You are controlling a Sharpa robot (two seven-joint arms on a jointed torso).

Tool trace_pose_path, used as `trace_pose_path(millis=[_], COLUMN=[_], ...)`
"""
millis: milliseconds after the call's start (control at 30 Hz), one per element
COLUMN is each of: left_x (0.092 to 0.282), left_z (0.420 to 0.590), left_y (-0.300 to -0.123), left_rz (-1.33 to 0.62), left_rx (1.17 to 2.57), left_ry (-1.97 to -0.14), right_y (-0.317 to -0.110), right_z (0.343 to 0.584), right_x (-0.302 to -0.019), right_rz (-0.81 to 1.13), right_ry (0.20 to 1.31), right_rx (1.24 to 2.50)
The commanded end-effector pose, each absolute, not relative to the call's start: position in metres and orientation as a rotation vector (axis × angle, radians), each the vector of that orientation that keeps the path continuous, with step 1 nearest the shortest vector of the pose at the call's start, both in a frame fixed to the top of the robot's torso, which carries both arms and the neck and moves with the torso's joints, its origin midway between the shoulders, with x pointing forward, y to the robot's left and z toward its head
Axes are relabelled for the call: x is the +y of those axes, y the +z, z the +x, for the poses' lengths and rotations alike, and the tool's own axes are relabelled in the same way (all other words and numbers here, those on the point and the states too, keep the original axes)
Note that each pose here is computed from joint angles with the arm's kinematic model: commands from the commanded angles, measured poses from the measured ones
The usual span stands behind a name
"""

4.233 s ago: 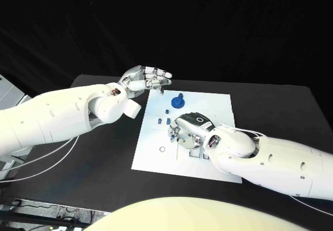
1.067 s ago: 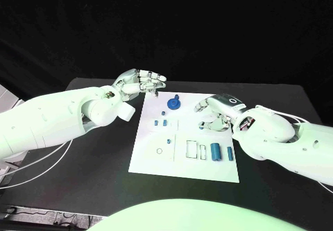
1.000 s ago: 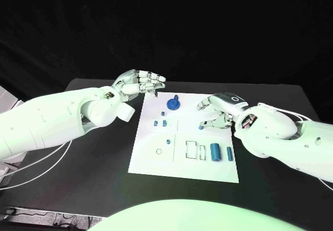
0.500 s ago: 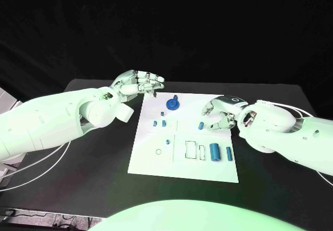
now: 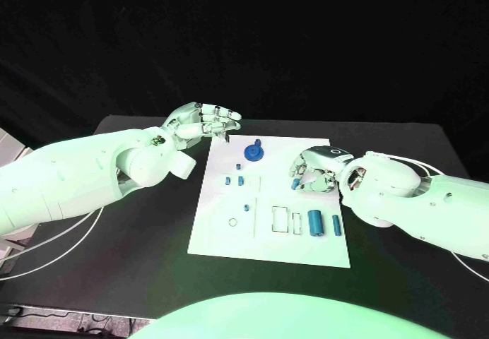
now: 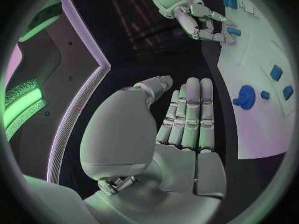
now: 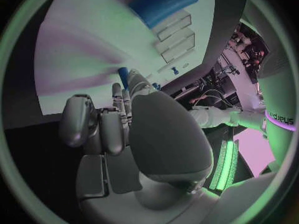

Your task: Assemble the parts on the task board

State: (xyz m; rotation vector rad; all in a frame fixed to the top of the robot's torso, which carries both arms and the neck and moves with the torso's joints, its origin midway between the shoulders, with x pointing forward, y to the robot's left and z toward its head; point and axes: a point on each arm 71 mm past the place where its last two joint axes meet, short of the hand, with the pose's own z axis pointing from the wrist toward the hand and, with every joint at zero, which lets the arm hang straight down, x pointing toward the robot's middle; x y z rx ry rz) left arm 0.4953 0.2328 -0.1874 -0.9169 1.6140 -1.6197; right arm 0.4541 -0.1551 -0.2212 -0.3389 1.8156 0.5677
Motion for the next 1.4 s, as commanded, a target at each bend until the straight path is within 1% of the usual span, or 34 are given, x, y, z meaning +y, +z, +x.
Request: trace_pose_path(millis=[33,500,867,1200,1400], left_x=[0.230,0.231,0.231,0.232,0.232], left_z=[0.495,0.495,0.495,0.495,0.496], left_y=[-0.186,-0.186,-0.187,-0.187,-0.187], left_rz=[-0.905,-0.906,-0.909,-0.909,-0.910], left_rx=[1.619,1.620,1.624,1.623,1.621], left_ry=[-1.637,-1.634,-1.631,-1.629,-1.627], right_y=[-0.222,-0.227,-0.227,-0.220,-0.207], right_z=[0.453,0.453,0.454,0.450,0.444], right_x=[-0.152,-0.149,-0.148,-0.148,-0.146], right_rz=[-0.334,-0.342,-0.366,-0.353,-0.348], right_ry=[0.606,0.606,0.567,0.581,0.613], right_rx=[1.798,1.803,1.759,1.683,1.637])
